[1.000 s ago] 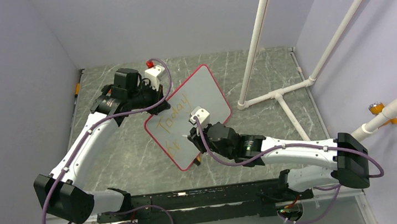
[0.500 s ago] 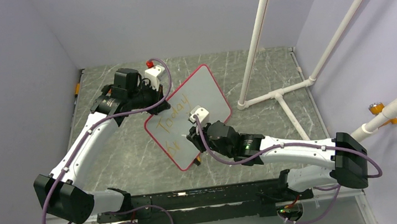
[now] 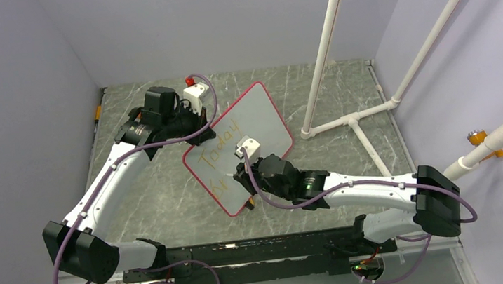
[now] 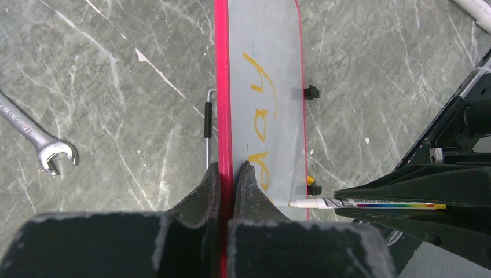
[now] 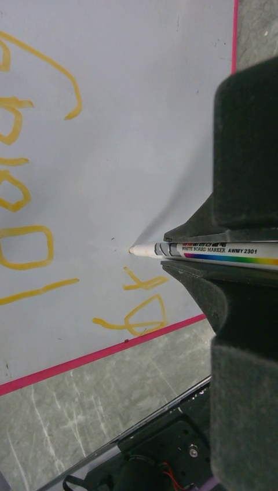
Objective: Write a sentence on the whiteboard
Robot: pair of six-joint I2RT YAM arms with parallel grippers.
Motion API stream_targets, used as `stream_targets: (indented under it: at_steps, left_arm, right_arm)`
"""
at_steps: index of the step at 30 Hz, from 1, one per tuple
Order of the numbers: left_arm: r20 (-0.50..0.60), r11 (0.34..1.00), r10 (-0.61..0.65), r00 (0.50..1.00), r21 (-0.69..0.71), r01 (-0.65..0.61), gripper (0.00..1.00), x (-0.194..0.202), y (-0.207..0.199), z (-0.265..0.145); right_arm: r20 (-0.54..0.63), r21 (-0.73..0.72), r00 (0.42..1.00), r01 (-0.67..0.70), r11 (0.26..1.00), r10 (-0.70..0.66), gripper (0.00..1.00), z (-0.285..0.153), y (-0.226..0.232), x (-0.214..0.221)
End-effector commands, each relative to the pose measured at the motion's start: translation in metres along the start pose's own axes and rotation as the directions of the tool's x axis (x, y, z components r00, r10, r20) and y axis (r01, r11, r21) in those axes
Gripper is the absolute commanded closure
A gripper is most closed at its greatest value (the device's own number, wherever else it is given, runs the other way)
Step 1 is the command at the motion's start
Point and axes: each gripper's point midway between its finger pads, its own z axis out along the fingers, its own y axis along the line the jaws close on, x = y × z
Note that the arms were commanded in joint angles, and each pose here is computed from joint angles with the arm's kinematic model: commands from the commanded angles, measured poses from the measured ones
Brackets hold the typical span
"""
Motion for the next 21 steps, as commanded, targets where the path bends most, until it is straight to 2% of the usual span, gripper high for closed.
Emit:
stream_targets:
  at_steps: [1,14,21]
  left_arm:
    - [-0.108,0.981,0.069,0.992,-0.173,-0.087,1.0,0.025,0.037,-0.002]
    - [-0.107,0.981,0.069,0.992,-0.173,-0.087,1.0,0.025,0.037,-0.002]
    - [-0.107,0.981,0.07,0.992,-0.173,-0.088,1.0,0.025,0.037,-0.002]
  right_arm:
    - [0.071,-0.022,0.997,-0.029,0.999,0.031,1.0,0.004,0.007,-0.026]
    - [-0.01,0.008,0.999,-0.039,0.999,0.039,1.0,0.002,-0.002,0.015]
    - [-0.026,-0.003,0.998,-0.049,0.999,0.049,1.0,-0.003,0.0,0.02]
